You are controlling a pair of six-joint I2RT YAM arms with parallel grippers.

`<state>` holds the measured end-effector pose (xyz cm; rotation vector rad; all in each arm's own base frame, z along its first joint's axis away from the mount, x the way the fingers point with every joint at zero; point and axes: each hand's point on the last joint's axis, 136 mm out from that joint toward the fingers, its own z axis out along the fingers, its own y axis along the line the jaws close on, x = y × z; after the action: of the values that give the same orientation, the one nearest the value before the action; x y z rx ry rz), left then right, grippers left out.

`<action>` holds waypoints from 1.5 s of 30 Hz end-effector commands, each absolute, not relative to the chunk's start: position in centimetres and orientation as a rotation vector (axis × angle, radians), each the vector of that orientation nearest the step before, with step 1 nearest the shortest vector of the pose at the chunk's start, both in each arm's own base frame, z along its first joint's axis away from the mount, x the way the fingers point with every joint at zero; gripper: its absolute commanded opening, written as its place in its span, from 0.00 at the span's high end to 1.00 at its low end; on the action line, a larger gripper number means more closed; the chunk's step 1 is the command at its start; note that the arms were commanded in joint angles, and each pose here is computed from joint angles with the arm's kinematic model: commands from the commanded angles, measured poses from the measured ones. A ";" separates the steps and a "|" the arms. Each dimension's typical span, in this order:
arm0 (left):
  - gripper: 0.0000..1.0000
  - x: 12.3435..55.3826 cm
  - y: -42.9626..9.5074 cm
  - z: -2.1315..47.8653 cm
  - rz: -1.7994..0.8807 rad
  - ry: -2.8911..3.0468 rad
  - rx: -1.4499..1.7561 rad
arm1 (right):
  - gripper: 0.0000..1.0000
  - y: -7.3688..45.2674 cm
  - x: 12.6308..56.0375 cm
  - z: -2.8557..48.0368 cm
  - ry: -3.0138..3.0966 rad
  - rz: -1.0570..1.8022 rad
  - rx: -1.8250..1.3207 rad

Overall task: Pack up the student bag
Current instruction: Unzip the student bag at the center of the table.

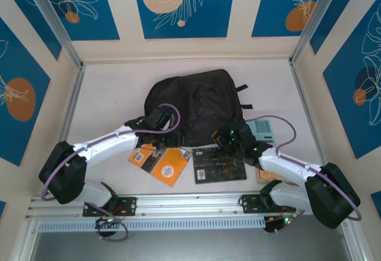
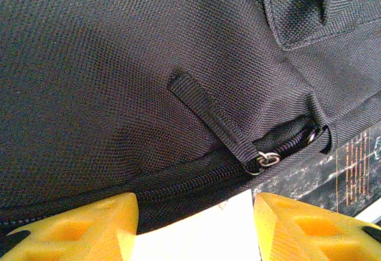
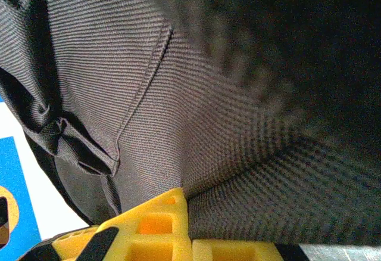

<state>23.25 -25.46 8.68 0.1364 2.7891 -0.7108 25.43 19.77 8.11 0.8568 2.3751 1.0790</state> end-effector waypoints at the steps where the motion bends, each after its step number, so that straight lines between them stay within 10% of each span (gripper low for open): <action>1: 0.46 21.4 -24.7 7.1 -0.689 2.865 0.114 | 0.98 18.4 23.3 4.7 2.504 0.930 0.854; 6: 0.47 21.7 -24.9 7.2 -0.723 2.831 0.089 | 0.35 19.7 23.1 5.6 2.523 1.005 0.787; 9: 0.46 21.8 -25.4 7.1 -0.770 2.816 0.074 | 0.23 20.8 22.9 6.6 2.539 1.082 0.788; 26: 0.48 21.9 -26.5 7.5 -0.926 2.748 0.006 | 0.47 29.9 24.2 8.2 2.587 1.415 0.787; 36: 0.48 22.9 -25.0 10.0 -0.881 2.676 0.011 | 0.27 24.8 24.3 10.2 2.432 1.196 0.798; 45: 0.46 24.0 -21.4 12.7 -0.837 2.617 -0.101 | 0.43 26.8 23.3 9.9 2.498 1.259 0.820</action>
<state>23.89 -22.65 11.78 -0.0927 2.6221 -0.8714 23.97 26.30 11.14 0.7921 2.4371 1.2904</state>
